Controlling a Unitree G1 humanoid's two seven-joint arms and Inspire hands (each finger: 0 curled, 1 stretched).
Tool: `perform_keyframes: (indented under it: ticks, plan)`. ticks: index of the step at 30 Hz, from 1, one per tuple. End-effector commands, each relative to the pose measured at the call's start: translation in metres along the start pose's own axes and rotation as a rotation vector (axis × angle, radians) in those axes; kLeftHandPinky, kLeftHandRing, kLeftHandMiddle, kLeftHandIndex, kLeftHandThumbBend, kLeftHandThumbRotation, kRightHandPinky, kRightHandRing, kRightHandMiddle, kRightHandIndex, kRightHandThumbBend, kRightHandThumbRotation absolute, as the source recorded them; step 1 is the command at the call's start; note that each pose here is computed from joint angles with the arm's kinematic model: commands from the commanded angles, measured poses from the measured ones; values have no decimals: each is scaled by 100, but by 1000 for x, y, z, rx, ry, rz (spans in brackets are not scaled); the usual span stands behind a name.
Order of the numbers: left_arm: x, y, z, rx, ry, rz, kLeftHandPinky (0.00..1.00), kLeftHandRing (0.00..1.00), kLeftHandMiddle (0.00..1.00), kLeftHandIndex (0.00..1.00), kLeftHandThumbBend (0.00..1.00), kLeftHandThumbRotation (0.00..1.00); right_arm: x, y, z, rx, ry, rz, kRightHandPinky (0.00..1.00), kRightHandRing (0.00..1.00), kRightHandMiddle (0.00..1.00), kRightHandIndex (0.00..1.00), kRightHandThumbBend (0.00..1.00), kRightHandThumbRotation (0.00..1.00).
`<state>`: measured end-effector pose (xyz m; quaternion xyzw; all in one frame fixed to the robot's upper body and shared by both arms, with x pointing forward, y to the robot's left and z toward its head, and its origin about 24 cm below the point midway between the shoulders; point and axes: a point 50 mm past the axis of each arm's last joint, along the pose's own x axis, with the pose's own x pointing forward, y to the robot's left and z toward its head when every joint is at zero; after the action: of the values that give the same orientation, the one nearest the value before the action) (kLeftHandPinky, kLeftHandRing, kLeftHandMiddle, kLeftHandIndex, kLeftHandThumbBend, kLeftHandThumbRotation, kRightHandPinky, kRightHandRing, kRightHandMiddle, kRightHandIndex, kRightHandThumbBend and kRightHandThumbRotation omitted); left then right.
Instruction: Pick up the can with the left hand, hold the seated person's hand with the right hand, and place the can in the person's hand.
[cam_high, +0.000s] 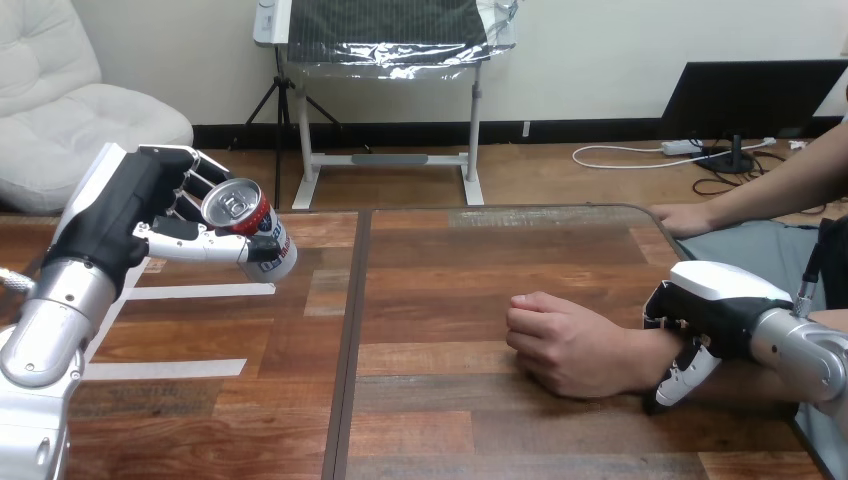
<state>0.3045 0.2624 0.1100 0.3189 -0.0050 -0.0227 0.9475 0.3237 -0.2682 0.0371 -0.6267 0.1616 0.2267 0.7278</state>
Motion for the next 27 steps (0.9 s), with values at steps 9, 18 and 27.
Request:
perform_keyframes:
  ticks: [9,18,27]
  plan:
    - [8,12,28,29,-118,51,29,34,38,41,76,0,1,24,1,70,-6,82,23,30,37,40,84,0]
    - [9,10,28,23,-111,49,29,35,38,41,76,0,1,17,0,95,-12,55,23,29,36,38,85,0]
    - [10,8,28,11,-105,41,30,35,38,42,75,0,-1,5,2,107,-32,21,23,29,36,39,85,2]
